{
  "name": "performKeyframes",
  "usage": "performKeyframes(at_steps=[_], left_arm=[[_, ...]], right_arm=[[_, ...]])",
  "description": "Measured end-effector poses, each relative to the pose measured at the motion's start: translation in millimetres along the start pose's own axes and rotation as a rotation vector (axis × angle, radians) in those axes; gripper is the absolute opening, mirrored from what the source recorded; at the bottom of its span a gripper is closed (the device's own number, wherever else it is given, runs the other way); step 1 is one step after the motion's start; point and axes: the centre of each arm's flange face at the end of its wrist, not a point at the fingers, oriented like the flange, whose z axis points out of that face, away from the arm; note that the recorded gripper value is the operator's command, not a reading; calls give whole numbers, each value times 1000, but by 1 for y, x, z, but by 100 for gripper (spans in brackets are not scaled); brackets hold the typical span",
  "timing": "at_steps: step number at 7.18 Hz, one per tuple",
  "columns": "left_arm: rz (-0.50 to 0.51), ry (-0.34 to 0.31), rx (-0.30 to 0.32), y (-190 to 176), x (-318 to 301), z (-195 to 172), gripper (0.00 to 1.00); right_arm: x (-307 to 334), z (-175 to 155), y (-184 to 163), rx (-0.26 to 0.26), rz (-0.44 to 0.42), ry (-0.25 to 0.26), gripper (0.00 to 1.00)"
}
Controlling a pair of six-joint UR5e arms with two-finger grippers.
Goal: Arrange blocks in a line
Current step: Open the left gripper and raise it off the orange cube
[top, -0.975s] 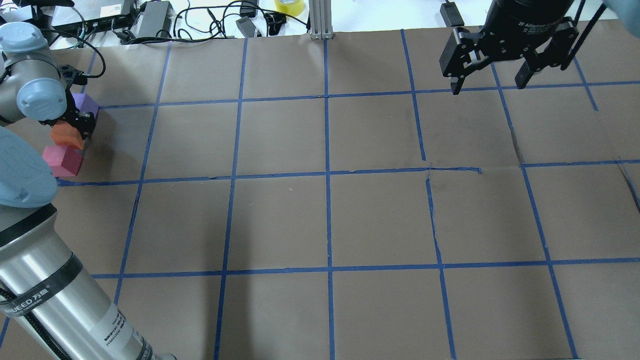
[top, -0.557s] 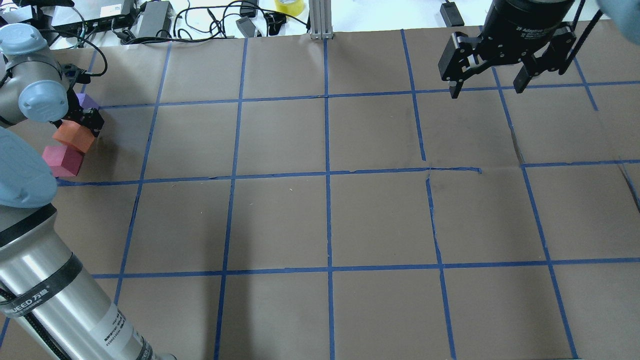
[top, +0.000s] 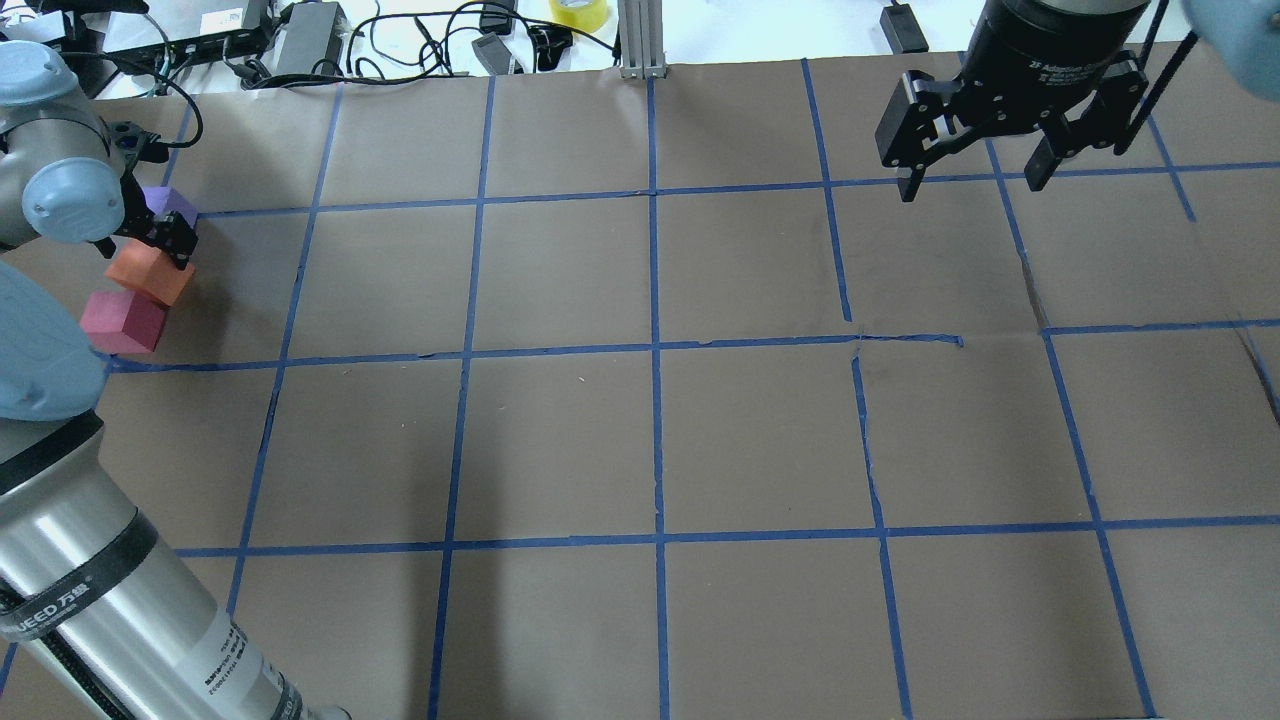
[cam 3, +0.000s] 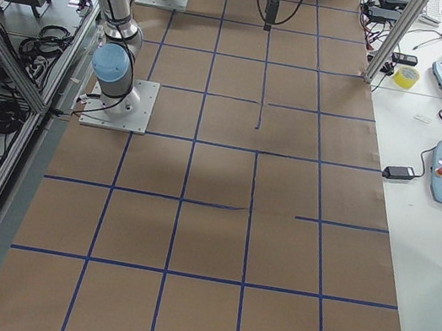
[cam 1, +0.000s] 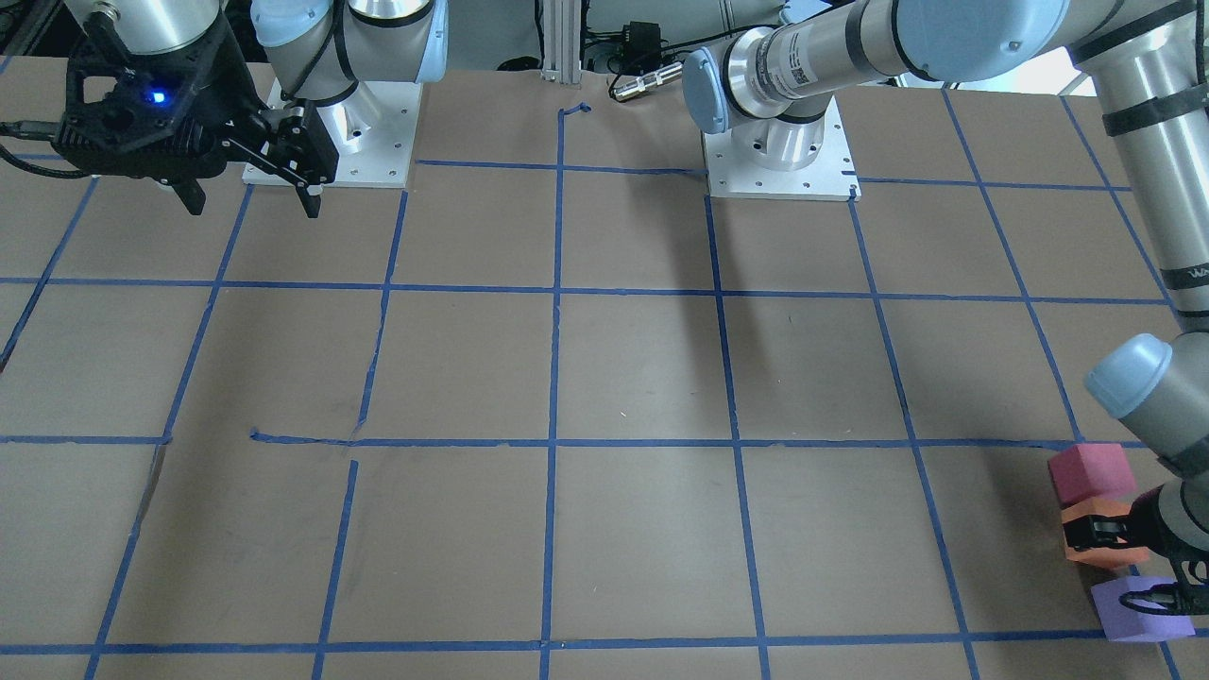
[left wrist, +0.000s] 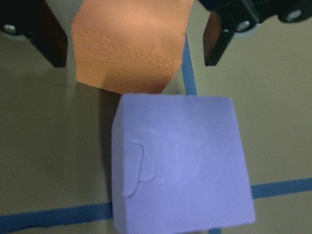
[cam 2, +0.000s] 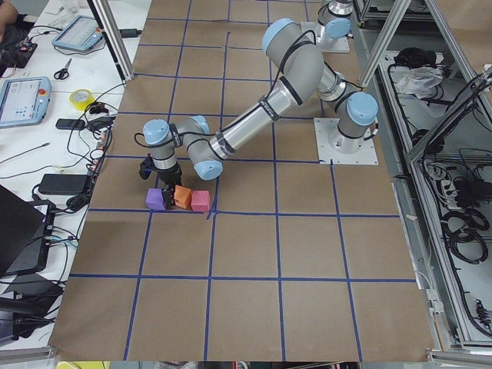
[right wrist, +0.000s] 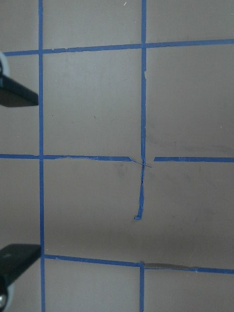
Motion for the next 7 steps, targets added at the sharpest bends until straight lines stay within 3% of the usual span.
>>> performKeyframes(at_steps=[2, 4, 7], left_arm=[[-22, 14, 11, 6, -14, 0, 100], [-19, 85, 59, 7, -4, -20, 100], [63, 136, 90, 16, 43, -146, 100]], right_arm=[[0, 0, 0, -1, -1, -1, 100], [0, 0, 0, -1, -1, -1, 100], [0, 0, 0, 0, -2, -4, 100]])
